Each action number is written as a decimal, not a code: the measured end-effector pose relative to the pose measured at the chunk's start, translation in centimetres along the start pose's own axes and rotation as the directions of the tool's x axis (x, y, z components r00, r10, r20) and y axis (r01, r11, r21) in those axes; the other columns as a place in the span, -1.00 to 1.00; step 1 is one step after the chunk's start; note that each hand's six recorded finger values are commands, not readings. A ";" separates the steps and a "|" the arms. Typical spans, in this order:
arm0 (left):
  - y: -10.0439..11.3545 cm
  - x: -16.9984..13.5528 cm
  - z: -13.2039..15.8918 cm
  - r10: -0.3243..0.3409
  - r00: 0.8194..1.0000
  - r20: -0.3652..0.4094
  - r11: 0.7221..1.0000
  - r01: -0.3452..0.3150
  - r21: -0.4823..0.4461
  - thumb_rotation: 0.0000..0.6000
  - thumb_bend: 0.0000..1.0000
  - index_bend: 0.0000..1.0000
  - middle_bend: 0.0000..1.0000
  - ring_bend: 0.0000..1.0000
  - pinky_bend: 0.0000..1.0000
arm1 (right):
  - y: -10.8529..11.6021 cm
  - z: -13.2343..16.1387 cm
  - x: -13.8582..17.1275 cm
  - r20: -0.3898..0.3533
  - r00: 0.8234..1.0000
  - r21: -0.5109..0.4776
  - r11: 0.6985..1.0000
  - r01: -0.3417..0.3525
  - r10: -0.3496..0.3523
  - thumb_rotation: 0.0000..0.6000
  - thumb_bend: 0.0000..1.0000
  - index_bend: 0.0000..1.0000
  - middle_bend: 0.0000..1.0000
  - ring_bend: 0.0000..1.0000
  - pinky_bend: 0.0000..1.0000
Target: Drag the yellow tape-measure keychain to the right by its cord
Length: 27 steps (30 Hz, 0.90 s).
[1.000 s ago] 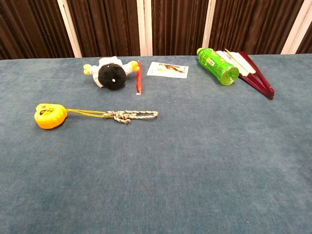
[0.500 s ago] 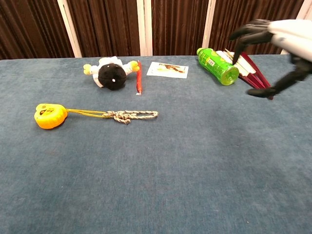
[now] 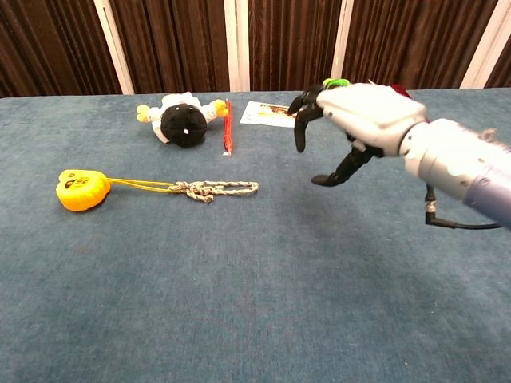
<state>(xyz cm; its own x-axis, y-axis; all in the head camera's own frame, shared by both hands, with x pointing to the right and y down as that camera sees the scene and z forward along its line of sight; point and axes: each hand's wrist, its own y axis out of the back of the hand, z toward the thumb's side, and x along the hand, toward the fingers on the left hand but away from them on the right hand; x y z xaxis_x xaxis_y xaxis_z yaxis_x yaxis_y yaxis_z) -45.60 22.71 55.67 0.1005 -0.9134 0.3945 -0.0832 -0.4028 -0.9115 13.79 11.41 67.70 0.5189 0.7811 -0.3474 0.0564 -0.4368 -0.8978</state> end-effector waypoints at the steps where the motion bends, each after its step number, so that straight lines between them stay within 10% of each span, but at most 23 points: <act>1: 0.0 0.0 0.0 -0.002 1.000 0.000 1.000 0.002 -0.001 1.00 -1.00 -1.00 -1.00 -1.00 -1.00 | -0.5 0.1 -0.2 0.001 1.000 0.004 1.000 -0.009 0.009 1.00 -0.40 -0.02 -0.62 -0.90 -0.83; 27: -0.2 0.2 -0.7 -0.030 0.999 -0.039 0.999 0.028 -0.046 1.00 -1.00 -1.00 -1.00 -1.00 -1.00 | -6.4 4.4 -6.1 0.036 0.999 -0.069 0.997 -0.029 0.032 1.00 -0.27 0.05 -0.58 -0.89 -0.83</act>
<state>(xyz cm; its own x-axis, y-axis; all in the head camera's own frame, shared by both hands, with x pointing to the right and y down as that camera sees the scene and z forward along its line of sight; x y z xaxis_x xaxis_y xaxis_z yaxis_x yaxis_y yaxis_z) -46.27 22.56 56.05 0.0645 -0.9024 0.4260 -0.1260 -0.4308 -0.8936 6.54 11.37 74.40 0.4890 0.7824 -0.3856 0.1001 -0.4895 -0.8663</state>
